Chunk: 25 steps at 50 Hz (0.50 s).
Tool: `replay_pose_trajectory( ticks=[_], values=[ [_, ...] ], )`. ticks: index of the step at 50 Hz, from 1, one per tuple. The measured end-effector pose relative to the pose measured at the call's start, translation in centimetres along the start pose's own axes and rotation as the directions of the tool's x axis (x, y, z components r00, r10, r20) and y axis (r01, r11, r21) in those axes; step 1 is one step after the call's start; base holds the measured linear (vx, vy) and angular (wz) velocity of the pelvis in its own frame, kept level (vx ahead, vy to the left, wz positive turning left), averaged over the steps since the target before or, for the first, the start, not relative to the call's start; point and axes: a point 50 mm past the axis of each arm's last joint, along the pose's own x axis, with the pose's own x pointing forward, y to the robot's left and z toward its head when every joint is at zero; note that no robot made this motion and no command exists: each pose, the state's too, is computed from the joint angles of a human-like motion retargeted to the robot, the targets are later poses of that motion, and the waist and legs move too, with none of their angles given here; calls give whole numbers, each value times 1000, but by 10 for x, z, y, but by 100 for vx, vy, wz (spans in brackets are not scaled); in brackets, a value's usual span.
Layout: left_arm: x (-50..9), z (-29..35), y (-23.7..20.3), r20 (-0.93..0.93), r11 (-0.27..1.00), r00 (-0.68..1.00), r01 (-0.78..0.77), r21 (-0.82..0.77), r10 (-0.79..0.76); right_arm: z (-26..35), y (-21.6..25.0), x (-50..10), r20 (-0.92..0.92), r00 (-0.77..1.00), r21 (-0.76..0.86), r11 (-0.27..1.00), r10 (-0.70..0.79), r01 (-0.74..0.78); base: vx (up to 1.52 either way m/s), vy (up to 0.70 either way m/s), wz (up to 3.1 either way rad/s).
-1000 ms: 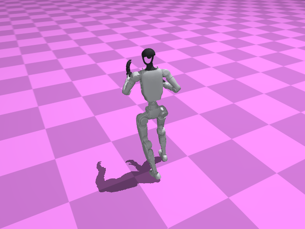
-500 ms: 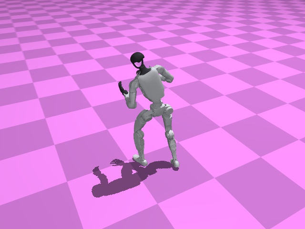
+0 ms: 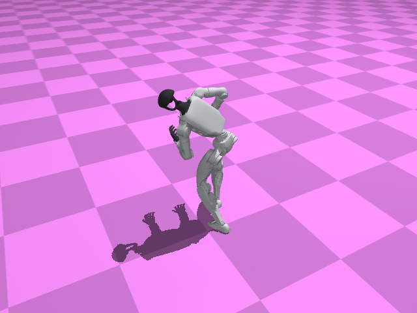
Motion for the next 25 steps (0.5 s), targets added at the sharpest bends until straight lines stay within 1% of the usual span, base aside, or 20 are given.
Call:
replay_pose_trajectory(
  ticks=[5, 8, 10, 13, 14, 15, 17, 18, 20, 23, 25],
  values=[
    [-29, -24, -14, -49, 968, 992, -123, -218, 115, 6, -5, 5, 7, 1000, 105, 994, 28, -29, 94, -9, -20],
    [-39, -26, -20, -42, 948, 980, -197, -249, 193, 19, -18, 13, 71, 997, 154, 987, 27, -37, 96, -2, -48],
    [-45, -25, -25, -22, 945, 968, -250, -211, 251, 34, -36, 23, 159, 986, 207, 978, -54, 20, 102, 8, -85],
    [-59, -22, -13, -13, 900, 920, -386, -201, 392, 71, -53, 51, 311, 934, 212, 970, -178, 115, 100, 9, -105],
    [-70, -21, -7, -16, 880, 899, -431, -202, 437, 94, -59, 58, 394, 894, 222, 966, -214, 133, 98, 9, -136],
    [-81, -19, 0, -18, 859, 879, -470, -201, 477, 117, -63, 62, 477, 845, 244, 960, -240, 135, 97, 9, -157],
    [-105, -13, 13, -17, 833, 850, -519, -189, 526, 164, -64, 57, 634, 731, 319, 946, -251, 49, 94, 10, -164],
    [-116, -9, 19, -14, 829, 844, -530, -178, 536, 184, -63, 51, 699, 671, 352, 936, -248, -20, 88, 11, -145],
    [-127, 2, 27, 1, 843, 852, -517, -150, 523, 206, -56, 38, 774, 594, 362, 924, -221, -127, 84, 13, -107],
    [-124, 14, 37, 41, 877, 878, -472, -89, 477, 211, -49, 27, 800, 561, 344, 928, -211, -142, 86, 22, -53],
    [-111, 21, 39, 79, 900, 897, -431, -64, 436, 200, -38, 28, 768, 612, 330, 936, -189, -125, 85, 29, -33]
  ],
)
